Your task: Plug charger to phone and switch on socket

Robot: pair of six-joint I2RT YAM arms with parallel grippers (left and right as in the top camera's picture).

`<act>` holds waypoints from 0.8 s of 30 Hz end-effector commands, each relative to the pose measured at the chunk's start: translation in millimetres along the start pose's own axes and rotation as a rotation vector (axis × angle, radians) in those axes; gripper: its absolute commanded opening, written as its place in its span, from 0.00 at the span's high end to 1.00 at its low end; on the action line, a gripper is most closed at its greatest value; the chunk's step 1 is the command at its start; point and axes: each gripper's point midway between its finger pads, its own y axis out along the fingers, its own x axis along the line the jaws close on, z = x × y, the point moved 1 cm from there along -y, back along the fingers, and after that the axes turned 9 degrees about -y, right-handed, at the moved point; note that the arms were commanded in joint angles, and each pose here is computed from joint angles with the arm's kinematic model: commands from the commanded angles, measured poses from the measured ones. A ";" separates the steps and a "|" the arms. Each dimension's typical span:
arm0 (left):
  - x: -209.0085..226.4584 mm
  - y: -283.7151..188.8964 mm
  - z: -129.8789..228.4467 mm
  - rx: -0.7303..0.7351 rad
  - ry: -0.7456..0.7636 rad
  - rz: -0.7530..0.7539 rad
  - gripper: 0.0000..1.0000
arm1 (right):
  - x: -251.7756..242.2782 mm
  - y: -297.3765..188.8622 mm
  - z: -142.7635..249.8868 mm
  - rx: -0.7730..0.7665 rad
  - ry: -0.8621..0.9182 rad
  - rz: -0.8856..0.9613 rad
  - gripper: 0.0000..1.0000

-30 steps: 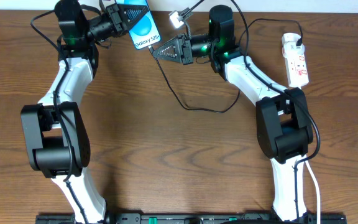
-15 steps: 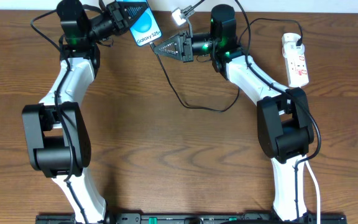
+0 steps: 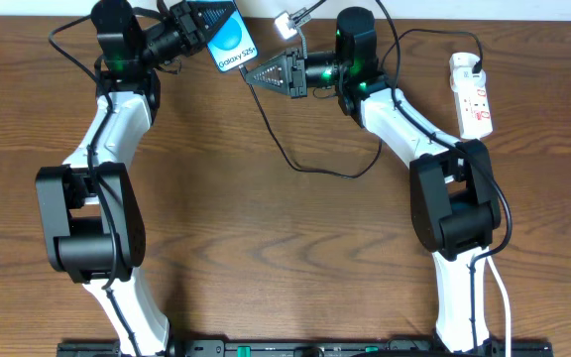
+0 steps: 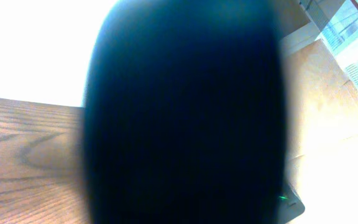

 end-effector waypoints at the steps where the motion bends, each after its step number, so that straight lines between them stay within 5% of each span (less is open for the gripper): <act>1: -16.2 11.5 20.7 0.093 0.007 0.045 0.93 | 2.3 -10.4 -36.3 -0.085 -0.064 0.096 0.99; 24: -19.3 18.9 28.4 0.112 0.027 0.054 0.92 | 2.2 -11.4 -45.6 -0.121 -0.061 0.112 0.99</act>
